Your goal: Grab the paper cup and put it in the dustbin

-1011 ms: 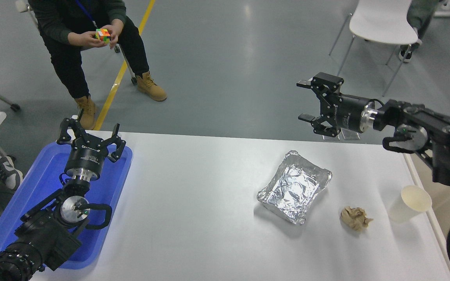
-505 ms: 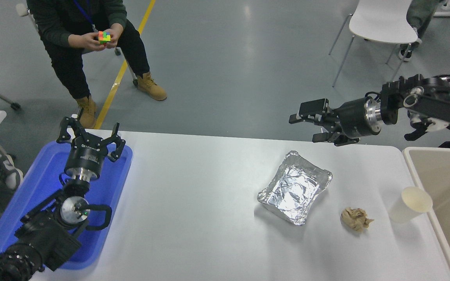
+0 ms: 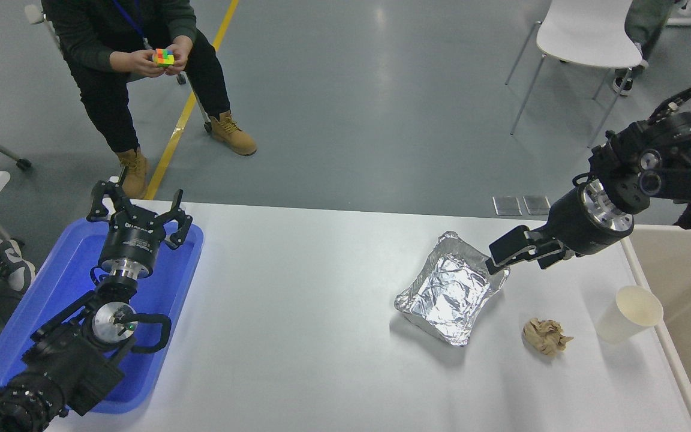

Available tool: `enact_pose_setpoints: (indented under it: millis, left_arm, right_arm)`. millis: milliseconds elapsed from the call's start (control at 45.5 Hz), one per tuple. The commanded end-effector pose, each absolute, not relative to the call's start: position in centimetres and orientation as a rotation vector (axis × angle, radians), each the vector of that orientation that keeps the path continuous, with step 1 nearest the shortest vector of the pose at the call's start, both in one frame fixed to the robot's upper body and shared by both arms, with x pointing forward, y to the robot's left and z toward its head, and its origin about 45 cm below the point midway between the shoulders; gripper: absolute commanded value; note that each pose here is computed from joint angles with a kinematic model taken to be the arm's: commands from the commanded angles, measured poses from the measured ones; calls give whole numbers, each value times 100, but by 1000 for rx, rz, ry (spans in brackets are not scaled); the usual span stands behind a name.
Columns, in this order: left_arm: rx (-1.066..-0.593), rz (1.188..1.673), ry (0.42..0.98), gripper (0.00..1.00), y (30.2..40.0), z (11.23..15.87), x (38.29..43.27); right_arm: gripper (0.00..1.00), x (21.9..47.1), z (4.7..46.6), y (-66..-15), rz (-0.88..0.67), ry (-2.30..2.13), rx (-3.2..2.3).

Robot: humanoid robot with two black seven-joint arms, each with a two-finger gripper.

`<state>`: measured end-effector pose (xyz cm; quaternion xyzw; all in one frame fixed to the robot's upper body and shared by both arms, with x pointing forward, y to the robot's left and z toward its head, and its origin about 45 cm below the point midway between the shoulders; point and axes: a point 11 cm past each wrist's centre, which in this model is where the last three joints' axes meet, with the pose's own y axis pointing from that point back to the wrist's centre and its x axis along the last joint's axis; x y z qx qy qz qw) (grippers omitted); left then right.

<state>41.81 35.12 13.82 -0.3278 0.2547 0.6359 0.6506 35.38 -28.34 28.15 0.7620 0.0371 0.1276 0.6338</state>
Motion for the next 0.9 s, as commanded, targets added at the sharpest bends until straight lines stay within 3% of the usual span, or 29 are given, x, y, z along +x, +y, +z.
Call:
enact_pose_setpoints:
  millis: [0, 396, 703, 879]
  left_arm:
    - [-744, 1444, 579, 100, 3511, 1382, 4181]
    - [-745, 1446, 577, 100, 3521, 1386, 4181]
    - [-747, 1446, 576, 100, 3522, 1387, 4181]
    - [-745, 1446, 576, 100, 3520, 1386, 4180]
  right_arm:
    - [100, 3421, 3067, -2875, 181, 80, 1708]
    - [100, 3301, 3563, -2871, 115, 15, 1689]
    - [100, 3296, 3579, -3000, 110, 5, 1644]
    - [100, 3306, 3569, -3307, 192, 78, 1488]
